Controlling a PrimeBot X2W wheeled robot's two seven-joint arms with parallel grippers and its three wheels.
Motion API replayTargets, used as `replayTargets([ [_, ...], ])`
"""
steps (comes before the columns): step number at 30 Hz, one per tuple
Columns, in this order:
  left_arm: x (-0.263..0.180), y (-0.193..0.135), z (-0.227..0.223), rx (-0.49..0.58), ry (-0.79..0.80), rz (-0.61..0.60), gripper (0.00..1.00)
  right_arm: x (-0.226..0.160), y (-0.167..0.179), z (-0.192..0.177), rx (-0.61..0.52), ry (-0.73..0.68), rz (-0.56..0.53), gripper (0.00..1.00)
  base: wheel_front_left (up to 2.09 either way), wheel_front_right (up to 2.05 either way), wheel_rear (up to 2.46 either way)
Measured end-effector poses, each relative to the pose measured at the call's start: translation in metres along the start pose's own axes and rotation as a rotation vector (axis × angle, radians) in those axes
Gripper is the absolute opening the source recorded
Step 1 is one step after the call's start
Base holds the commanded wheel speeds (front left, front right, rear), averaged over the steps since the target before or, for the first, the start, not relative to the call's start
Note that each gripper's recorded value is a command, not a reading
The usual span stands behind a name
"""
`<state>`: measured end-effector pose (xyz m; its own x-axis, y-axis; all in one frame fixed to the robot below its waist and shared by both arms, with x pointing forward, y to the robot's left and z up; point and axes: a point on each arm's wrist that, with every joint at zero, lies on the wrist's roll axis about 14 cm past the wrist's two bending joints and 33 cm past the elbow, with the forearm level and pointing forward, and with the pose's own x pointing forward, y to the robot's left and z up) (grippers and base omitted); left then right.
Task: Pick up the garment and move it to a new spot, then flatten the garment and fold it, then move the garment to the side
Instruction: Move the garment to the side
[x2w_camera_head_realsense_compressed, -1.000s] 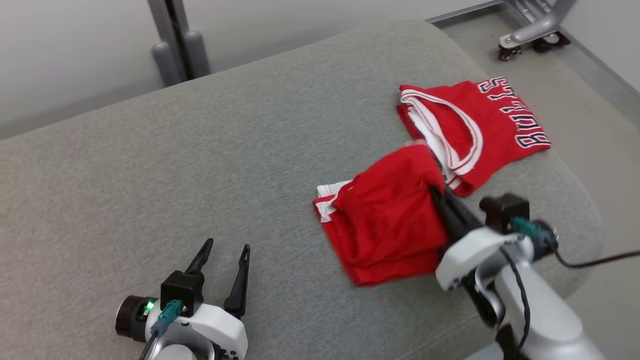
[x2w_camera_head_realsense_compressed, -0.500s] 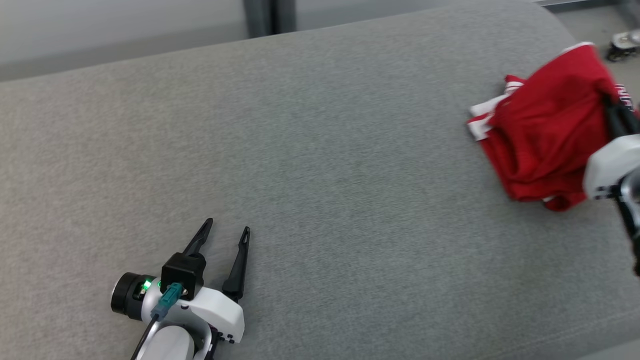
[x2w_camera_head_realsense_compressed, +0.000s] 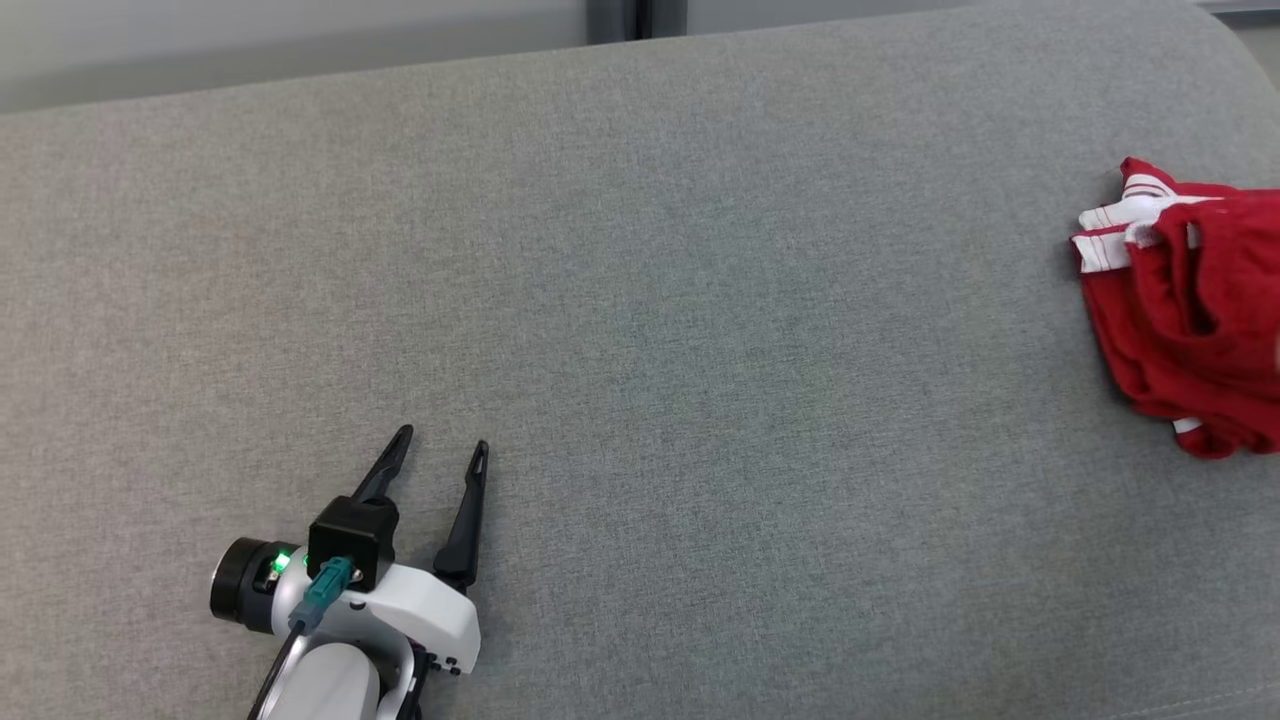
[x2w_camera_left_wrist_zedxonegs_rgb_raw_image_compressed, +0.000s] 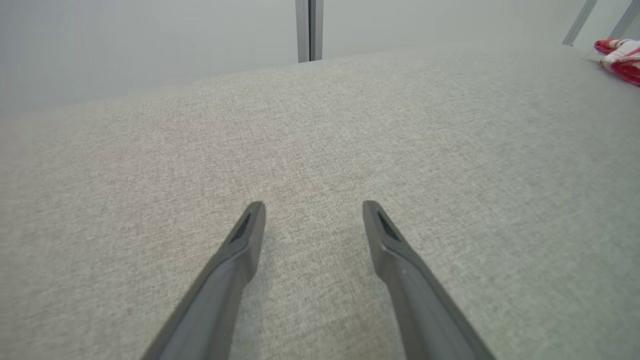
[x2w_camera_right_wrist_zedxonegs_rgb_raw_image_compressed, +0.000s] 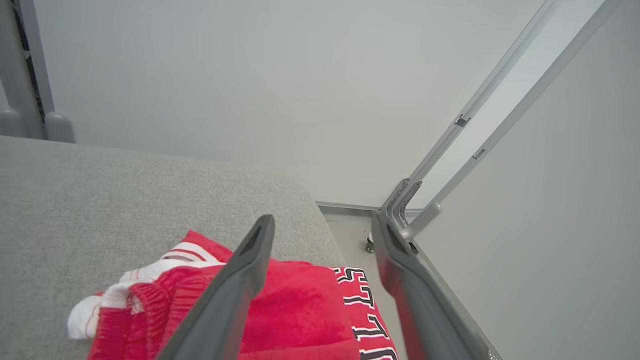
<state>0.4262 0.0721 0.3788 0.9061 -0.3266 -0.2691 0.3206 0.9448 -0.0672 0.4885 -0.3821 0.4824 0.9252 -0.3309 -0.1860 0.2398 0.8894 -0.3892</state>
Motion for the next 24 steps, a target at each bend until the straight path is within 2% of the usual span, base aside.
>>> replayTargets([
  [2, -0.002, 0.002, 0.004, 0.001, -0.010, 0.009, 1.00, -0.001, 0.016, 0.012, 0.023, -0.035, 0.019, 1.00, 0.00, 0.00, 0.00],
  [6, -0.008, 0.011, 0.012, -0.003, -0.031, 0.047, 1.00, -0.011, 0.065, 0.059, 0.095, -0.180, 0.097, 1.00, 0.00, 0.00, 0.00],
  [8, -0.013, 0.015, 0.017, -0.005, -0.044, 0.064, 1.00, -0.023, 0.085, 0.067, 0.126, -0.218, 0.138, 1.00, 0.00, 0.00, 0.00],
  [14, -0.035, 0.036, 0.025, -0.029, -0.069, 0.154, 1.00, -0.061, 0.140, 0.069, 0.220, -0.259, 0.281, 1.00, 0.00, 0.00, 0.00],
  [17, -0.049, 0.048, 0.025, -0.041, -0.077, 0.204, 1.00, -0.081, 0.163, 0.054, 0.254, -0.227, 0.346, 1.00, 0.00, 0.00, 0.00],
  [24, -0.083, 0.076, 0.026, -0.058, -0.094, 0.327, 1.00, -0.117, 0.205, 0.045, 0.373, -0.191, 0.475, 1.00, 0.00, 0.00, 0.00],
])
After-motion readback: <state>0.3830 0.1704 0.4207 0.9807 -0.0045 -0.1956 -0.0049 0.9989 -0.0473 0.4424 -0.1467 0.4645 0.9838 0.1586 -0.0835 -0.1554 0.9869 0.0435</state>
